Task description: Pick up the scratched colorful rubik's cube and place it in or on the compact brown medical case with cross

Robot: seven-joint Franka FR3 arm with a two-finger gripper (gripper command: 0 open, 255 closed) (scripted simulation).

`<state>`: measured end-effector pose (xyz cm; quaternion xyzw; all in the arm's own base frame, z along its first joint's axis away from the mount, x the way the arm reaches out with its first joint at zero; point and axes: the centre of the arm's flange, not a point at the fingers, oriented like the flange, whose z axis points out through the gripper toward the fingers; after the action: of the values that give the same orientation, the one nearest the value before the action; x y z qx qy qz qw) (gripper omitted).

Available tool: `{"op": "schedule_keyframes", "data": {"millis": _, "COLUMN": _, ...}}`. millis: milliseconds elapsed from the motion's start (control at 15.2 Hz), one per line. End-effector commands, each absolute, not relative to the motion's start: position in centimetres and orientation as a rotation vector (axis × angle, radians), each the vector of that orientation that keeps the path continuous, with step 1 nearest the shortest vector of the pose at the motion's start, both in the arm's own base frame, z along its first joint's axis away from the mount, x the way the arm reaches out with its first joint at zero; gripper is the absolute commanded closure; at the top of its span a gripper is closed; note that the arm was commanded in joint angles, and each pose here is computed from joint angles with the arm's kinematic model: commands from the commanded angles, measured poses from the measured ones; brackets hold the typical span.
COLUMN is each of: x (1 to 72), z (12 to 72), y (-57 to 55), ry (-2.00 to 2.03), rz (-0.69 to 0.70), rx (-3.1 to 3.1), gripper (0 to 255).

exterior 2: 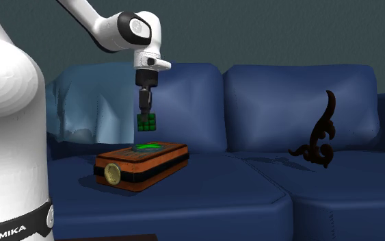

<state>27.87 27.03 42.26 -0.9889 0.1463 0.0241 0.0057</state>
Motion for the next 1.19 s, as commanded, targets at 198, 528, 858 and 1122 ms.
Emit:
{"op": "schedule_keyframes", "data": {"millis": 198, "x": 27.9, "z": 39.5, "y": 27.0, "ry": 0.458, "rz": 0.074, "rx": -3.095, "gripper": 255}}
{"op": "schedule_keyframes", "data": {"millis": 528, "x": 27.9, "z": 36.8, "y": 27.0, "ry": 0.458, "rz": 0.074, "rx": -3.095, "gripper": 255}}
{"op": "schedule_keyframes", "data": {"millis": 858, "x": 27.9, "z": 36.8, "y": 27.0, "ry": 0.458, "rz": 0.074, "rx": -3.095, "gripper": 255}}
{"op": "schedule_keyframes", "data": {"millis": 1122, "x": 27.9, "z": 36.9, "y": 27.0, "ry": 0.458, "rz": 0.075, "rx": -3.095, "gripper": 0}}
